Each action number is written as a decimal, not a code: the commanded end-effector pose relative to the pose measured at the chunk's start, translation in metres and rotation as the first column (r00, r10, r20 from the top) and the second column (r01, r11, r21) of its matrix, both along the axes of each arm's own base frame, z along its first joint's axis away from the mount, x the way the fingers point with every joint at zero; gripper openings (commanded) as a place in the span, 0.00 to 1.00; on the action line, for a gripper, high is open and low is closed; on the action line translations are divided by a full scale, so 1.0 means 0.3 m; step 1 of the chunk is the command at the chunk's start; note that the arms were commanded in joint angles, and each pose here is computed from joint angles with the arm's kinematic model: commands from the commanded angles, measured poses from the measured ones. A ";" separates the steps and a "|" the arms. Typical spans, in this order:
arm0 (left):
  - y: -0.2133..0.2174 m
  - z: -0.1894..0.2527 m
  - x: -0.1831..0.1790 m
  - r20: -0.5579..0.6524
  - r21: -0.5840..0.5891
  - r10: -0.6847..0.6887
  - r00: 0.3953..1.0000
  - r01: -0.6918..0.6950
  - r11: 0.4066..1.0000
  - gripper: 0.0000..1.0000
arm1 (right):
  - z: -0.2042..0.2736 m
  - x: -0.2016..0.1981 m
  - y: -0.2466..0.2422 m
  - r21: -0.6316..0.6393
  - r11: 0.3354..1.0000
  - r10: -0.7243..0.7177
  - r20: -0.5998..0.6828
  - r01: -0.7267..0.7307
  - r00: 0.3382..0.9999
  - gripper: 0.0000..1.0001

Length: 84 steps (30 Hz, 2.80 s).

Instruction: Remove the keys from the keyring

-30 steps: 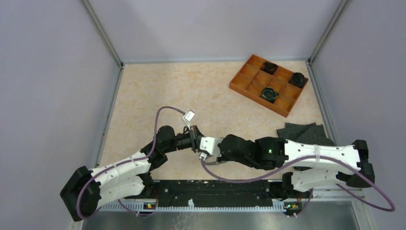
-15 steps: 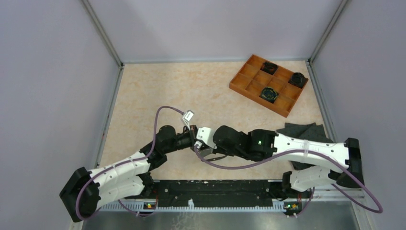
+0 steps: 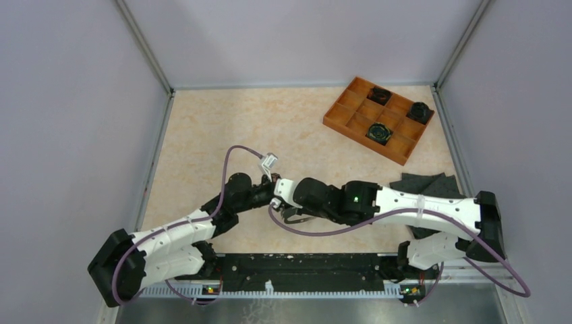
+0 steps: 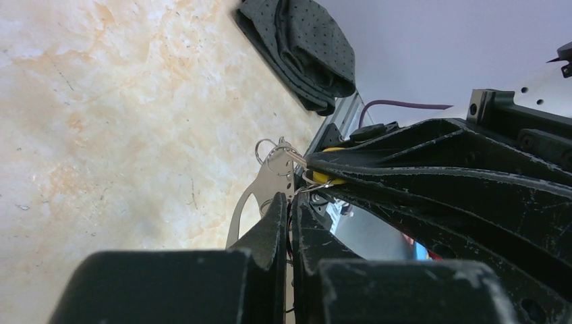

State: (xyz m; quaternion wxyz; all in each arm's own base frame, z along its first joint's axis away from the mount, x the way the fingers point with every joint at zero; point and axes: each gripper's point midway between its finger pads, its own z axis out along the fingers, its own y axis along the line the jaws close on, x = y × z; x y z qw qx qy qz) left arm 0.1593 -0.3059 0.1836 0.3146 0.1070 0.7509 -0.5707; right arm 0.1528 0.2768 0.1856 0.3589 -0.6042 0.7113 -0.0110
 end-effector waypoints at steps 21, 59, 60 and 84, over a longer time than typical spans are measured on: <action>0.034 -0.012 0.068 -0.003 0.000 0.105 0.994 -0.105 0.994 0.00 | 0.056 -0.014 0.091 -0.075 0.997 0.003 0.087 0.004 0.996 0.00; 0.079 0.055 0.098 0.038 -0.143 0.220 0.975 -0.213 0.967 0.00 | 0.054 0.003 0.145 0.365 0.879 -0.075 -0.530 0.307 0.844 0.00; 0.079 0.055 0.098 0.045 -0.144 0.219 0.975 -0.210 0.967 0.00 | 0.055 0.002 0.147 0.369 0.876 -0.072 -0.540 0.312 0.839 0.00; 0.060 0.074 0.074 0.055 -0.187 0.166 0.985 -0.153 0.970 0.00 | 0.116 0.056 0.183 0.484 0.839 -0.002 -0.454 0.248 0.891 0.00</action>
